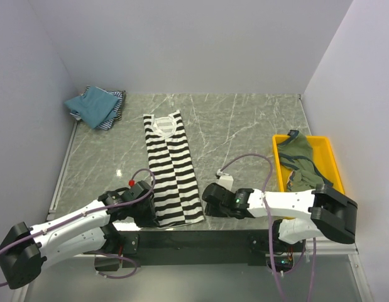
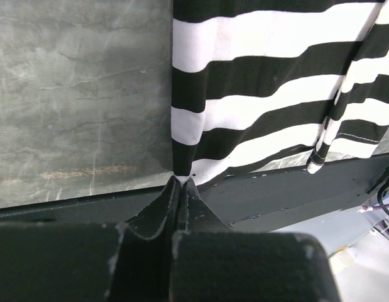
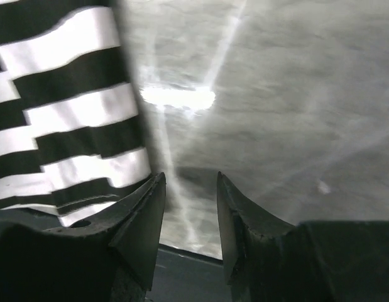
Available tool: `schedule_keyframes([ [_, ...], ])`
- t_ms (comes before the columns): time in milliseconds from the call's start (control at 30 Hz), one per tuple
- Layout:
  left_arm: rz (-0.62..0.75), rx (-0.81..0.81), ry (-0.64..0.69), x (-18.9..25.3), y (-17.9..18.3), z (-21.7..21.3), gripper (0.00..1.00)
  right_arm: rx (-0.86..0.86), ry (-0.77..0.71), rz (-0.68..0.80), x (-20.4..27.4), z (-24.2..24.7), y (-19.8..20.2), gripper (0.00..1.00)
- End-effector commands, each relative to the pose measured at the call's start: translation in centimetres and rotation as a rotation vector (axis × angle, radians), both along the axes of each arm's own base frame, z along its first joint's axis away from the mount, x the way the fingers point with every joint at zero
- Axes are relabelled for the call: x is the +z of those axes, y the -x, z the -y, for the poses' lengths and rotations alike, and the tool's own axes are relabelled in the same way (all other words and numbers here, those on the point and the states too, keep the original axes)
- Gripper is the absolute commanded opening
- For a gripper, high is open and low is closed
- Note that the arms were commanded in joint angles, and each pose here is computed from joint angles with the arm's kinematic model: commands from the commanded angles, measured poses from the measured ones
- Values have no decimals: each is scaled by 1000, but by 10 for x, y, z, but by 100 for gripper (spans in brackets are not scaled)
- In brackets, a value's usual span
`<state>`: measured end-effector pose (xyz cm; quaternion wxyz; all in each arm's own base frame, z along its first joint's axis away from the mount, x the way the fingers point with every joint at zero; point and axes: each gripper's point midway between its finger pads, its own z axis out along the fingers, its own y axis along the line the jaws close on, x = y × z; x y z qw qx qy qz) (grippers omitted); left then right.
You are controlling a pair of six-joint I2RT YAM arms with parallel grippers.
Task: Fold and stack the tank tops
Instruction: Fold the tank top
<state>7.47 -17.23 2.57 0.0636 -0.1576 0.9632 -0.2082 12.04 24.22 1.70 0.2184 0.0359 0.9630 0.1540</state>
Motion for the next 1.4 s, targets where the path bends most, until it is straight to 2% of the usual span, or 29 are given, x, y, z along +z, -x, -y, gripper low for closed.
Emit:
schedule_keyframes([
  [0, 24, 7, 4, 9, -4, 1, 0, 30, -23, 27, 9, -19, -3, 45],
  [233, 15, 7, 4, 6, -1, 0, 1, 14, -30, 39, 13, -14, 1, 43],
  [367, 21, 4, -2, 7, -2, -1, 1, 23, -58, 62, 26, -15, 1, 36],
  [633, 19, 5, -3, 7, -3, -1, 1, 59, -83, 83, 39, -26, 1, 32],
  [833, 18, 6, -9, 7, -2, -2, 1, 102, -85, 67, 36, -41, 7, 23],
  [1100, 17, 4, -12, 7, -3, -1, 1, 159, -44, 33, 21, -53, 17, 19],
  [1367, 18, 0, -12, 8, -3, -1, 1, 188, 69, -26, -2, -37, 33, 19],
])
